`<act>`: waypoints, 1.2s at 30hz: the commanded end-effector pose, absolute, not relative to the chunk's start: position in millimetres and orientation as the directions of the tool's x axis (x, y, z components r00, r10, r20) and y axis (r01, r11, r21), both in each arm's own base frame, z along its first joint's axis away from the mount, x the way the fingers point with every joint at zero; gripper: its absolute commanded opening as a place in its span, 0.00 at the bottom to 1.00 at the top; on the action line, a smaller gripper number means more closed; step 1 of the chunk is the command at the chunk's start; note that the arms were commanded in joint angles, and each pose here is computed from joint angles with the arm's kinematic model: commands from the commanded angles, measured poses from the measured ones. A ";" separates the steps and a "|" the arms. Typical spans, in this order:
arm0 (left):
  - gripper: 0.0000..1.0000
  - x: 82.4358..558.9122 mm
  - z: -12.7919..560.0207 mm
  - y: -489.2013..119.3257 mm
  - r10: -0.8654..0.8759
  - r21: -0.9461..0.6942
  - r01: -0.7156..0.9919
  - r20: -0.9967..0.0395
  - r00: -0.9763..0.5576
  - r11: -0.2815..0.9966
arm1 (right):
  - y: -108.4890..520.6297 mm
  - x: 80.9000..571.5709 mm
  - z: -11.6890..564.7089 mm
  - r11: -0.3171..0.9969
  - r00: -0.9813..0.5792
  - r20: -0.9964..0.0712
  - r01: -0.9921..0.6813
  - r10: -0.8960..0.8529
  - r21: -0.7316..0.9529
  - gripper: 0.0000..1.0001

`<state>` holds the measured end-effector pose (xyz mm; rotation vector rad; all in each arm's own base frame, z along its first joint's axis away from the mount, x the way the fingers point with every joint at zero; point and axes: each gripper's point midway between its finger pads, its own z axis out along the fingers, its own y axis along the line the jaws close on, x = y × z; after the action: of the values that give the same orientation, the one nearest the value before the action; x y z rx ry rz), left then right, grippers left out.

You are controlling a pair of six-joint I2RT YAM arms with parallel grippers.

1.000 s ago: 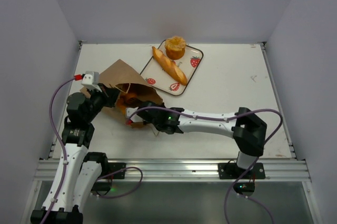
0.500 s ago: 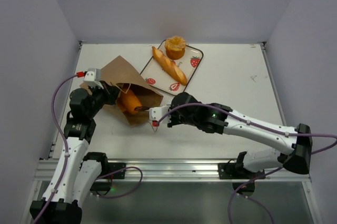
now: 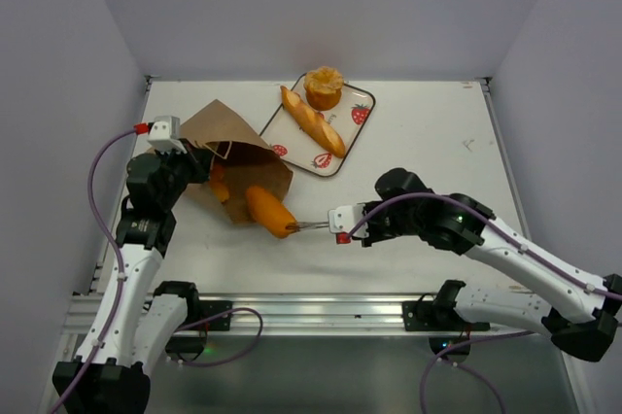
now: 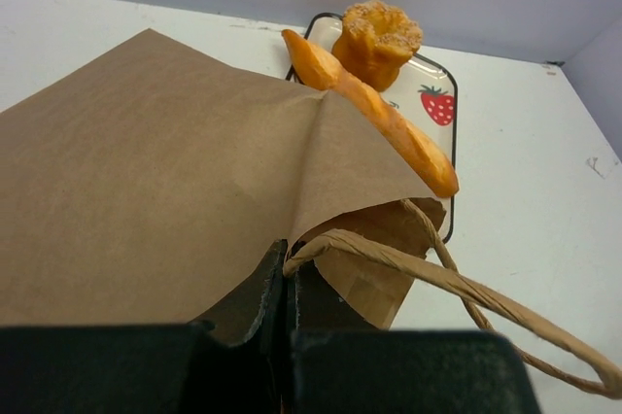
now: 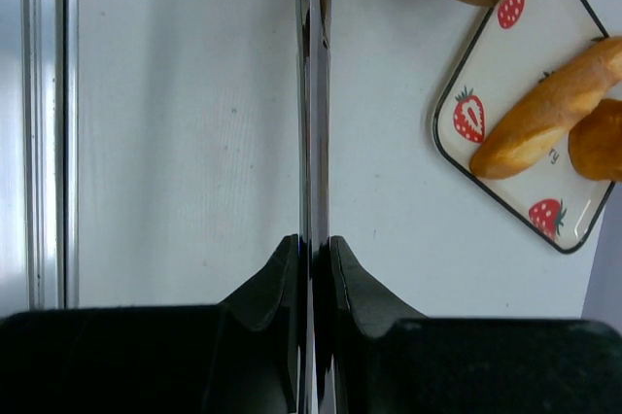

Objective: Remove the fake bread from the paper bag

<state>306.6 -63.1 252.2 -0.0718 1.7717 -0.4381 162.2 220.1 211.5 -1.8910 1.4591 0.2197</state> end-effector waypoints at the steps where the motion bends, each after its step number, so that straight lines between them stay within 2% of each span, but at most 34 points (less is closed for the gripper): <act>1: 0.00 311.5 260.8 -52.0 -0.267 -0.301 0.136 -0.938 -0.224 0.944 | 207.1 152.3 230.3 -0.071 0.369 -0.587 -0.881 -0.720 -0.467 0.00; 11: 0.00 318.7 253.2 -45.0 -0.264 -0.293 0.089 -0.934 -0.241 0.952 | 172.1 154.4 264.2 0.100 0.306 -0.659 -0.858 -0.687 -0.503 0.00; 19: 0.00 321.5 254.8 -41.8 -0.237 -0.263 0.082 -0.940 -0.244 0.961 | 144.9 176.9 289.3 0.215 0.263 -0.619 -0.780 -0.740 -0.588 0.00; 27: 0.00 317.0 250.9 -42.2 -0.211 -0.241 0.094 -0.944 -0.254 0.966 | 131.2 195.5 309.0 0.312 0.198 -0.628 -0.732 -0.753 -0.606 0.00; 32: 0.00 311.8 248.6 -51.5 -0.209 -0.253 0.148 -0.942 -0.262 0.956 | 119.9 240.9 292.1 0.417 0.058 -0.582 -0.640 -0.811 -0.645 0.00; 36: 0.00 304.5 250.4 -62.5 -0.215 -0.271 0.210 -0.942 -0.257 0.939 | 119.5 290.2 286.7 0.520 -0.040 -0.588 -0.518 -0.808 -0.679 0.00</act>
<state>311.1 -53.8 245.1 -0.0618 1.8097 -0.3604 240.9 123.6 268.5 -1.3690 1.7007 -0.1863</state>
